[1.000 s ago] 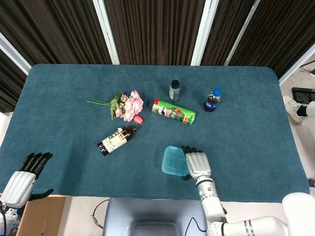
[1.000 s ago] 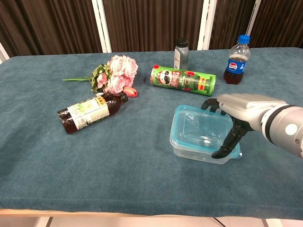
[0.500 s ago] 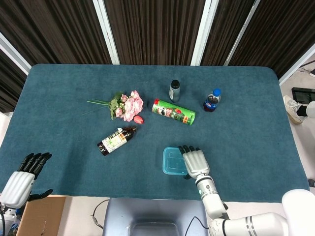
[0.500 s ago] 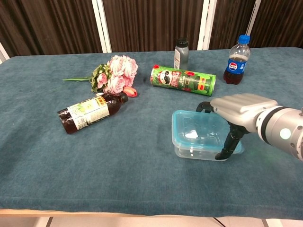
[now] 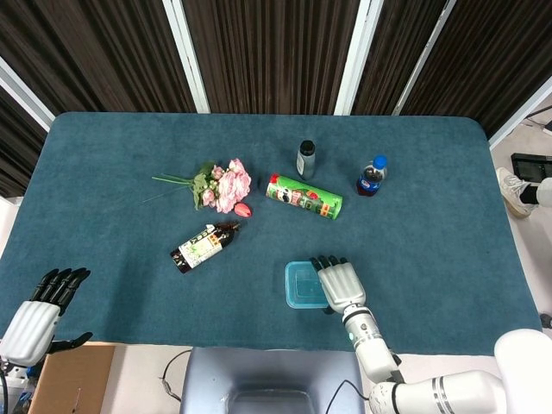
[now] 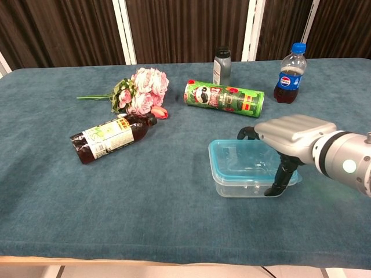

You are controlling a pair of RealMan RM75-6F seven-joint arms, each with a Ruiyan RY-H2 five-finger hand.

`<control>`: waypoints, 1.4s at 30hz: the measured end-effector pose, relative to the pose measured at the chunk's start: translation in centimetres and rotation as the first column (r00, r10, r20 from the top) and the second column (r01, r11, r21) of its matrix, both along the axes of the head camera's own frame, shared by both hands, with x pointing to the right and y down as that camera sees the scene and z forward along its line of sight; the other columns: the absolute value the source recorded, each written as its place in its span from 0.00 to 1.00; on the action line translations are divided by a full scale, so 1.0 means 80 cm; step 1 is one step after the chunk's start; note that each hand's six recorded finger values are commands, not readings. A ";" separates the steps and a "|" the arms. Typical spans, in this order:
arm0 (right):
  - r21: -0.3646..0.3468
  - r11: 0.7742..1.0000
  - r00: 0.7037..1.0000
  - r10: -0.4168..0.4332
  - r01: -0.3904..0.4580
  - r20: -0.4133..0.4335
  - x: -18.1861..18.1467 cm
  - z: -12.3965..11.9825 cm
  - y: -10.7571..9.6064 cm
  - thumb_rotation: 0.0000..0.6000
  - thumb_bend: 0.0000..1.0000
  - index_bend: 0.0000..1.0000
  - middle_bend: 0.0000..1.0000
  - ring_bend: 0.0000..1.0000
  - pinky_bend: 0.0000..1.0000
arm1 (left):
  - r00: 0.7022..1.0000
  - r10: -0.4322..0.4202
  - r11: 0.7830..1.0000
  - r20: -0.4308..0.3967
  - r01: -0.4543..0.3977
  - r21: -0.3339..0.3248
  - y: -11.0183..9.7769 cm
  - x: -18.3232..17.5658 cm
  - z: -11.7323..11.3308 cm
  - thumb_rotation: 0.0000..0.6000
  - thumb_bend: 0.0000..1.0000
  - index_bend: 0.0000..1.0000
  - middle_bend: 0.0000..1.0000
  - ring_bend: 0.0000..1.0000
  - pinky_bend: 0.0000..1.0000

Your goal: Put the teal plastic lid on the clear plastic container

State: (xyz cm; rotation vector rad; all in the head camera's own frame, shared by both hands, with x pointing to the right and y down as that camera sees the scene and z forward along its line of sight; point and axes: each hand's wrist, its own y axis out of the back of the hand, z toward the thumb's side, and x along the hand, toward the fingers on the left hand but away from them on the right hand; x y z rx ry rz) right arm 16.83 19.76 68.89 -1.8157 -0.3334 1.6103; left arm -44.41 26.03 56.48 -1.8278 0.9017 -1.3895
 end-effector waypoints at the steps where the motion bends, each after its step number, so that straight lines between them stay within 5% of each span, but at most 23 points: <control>1: 0.003 1.000 1.000 -0.002 0.002 -0.003 0.001 -0.001 0.000 1.00 0.29 0.85 0.63 0.41 0.30 | 1.000 0.001 1.000 0.000 -0.001 0.000 0.000 0.000 0.000 1.00 0.44 0.00 0.09 0.06 0.07; 12: 0.012 1.000 1.000 -0.016 0.016 -0.019 0.006 -0.008 -0.001 1.00 0.29 0.30 0.35 0.21 0.17 | 1.000 0.004 1.000 -0.002 -0.004 -0.001 0.001 0.001 0.000 1.00 0.44 0.00 0.09 0.06 0.07; 22: 0.032 0.999 0.999 -0.011 0.012 -0.033 0.013 -0.010 -0.005 1.00 0.29 0.02 0.22 0.10 0.06 | 1.000 0.005 1.000 -0.003 -0.005 -0.003 0.001 0.002 0.000 1.00 0.44 0.00 0.09 0.06 0.07; 42: 0.024 0.994 0.985 -0.103 0.107 -0.136 0.060 -0.043 -0.014 1.00 0.14 0.00 0.10 0.00 0.00 | 1.000 0.001 1.000 -0.003 -0.001 -0.008 0.000 0.001 0.001 1.00 0.44 0.00 0.09 0.06 0.07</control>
